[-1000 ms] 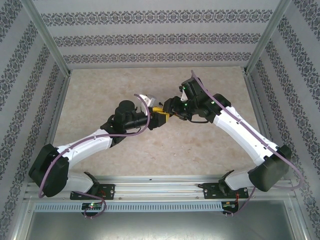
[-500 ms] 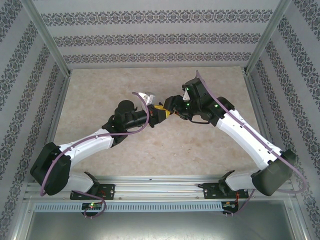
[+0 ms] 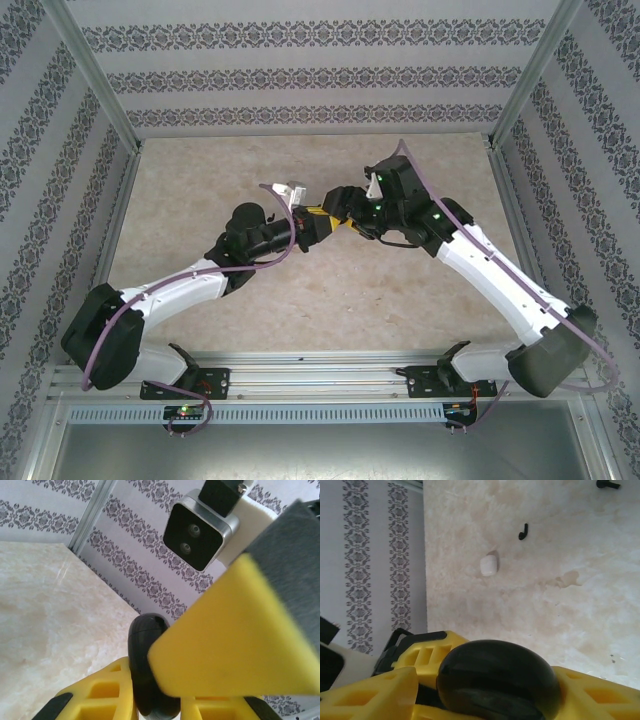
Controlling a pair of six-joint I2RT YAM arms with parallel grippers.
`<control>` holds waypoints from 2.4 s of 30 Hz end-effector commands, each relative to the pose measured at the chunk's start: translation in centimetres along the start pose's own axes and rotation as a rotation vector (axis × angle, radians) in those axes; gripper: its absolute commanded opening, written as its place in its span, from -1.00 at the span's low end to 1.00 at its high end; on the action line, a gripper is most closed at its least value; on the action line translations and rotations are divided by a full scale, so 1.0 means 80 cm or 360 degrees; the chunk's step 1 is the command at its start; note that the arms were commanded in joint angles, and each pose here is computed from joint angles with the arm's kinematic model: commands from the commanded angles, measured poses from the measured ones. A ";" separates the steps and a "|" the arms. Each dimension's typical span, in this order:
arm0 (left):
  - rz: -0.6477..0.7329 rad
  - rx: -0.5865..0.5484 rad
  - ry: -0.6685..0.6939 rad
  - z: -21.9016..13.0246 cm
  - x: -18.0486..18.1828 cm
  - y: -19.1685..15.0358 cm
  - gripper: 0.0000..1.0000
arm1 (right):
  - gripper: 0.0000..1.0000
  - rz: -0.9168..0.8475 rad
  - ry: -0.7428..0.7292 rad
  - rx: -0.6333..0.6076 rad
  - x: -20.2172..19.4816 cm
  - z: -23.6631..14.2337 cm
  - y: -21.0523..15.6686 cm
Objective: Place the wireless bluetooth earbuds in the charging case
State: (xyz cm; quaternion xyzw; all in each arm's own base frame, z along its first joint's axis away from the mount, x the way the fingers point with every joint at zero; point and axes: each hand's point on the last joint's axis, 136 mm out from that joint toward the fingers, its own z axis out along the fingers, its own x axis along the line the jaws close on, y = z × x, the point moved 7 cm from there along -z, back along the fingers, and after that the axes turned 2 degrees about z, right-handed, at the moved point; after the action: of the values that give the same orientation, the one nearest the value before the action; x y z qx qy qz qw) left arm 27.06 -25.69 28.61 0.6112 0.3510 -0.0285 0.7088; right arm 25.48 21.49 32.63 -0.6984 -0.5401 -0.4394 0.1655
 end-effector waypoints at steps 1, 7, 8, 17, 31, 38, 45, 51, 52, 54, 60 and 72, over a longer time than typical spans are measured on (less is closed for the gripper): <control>-0.0007 -0.0129 -0.0049 -0.010 -0.012 0.013 -0.91 | 0.41 -0.0113 0.0259 -0.0080 0.029 -0.034 0.004; -0.0061 -0.0157 -0.0095 -0.021 -0.022 0.027 -0.90 | 0.54 -0.0164 0.0454 -0.0162 0.037 -0.066 0.008; -0.0074 -0.0151 -0.0107 -0.021 -0.024 0.030 -0.90 | 0.55 -0.0169 0.0479 -0.0184 0.035 -0.071 0.007; -0.0185 -0.0111 -0.0295 -0.014 -0.047 0.051 -0.91 | 0.18 -0.0201 0.0596 -0.0322 0.016 -0.096 0.008; -0.0271 -0.0135 -0.0441 -0.008 -0.064 0.073 -0.92 | 0.04 -0.0149 0.0763 -0.0220 0.014 -0.082 0.010; -0.0293 -0.0144 -0.0472 -0.007 -0.066 0.079 -0.92 | -0.21 -0.0168 0.0802 -0.0197 0.015 -0.081 0.008; -0.0317 -0.0139 -0.0505 -0.006 -0.067 0.080 -0.92 | -0.13 -0.0186 0.0811 -0.0163 0.015 -0.076 0.008; -0.0335 -0.0088 -0.0521 -0.002 -0.063 0.072 -0.92 | -0.44 -0.0179 0.0847 -0.0116 0.014 -0.065 0.015; -0.0337 -0.0091 -0.0519 -0.002 -0.062 0.072 -0.92 | -0.48 -0.0186 0.0853 -0.0113 0.015 -0.065 0.016; -0.0339 -0.0089 -0.0513 -0.004 -0.060 0.071 -0.90 | -0.55 -0.0201 0.0852 -0.0104 0.015 -0.063 0.016; -0.0273 -0.0086 -0.0527 -0.020 -0.057 0.083 -0.34 | -0.71 -0.0353 0.0765 -0.0072 0.022 -0.070 0.013; 0.0042 0.0134 -0.0480 -0.081 -0.064 0.112 -0.01 | -0.72 -0.0774 0.0716 -0.0021 0.058 -0.097 -0.001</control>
State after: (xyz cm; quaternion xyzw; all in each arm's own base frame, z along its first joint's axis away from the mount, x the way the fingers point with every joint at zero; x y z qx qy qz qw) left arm 25.95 -19.72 38.10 0.5896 0.2833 -0.1255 0.7459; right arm 22.89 18.49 40.17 -0.4736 -0.6047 -0.6152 0.1776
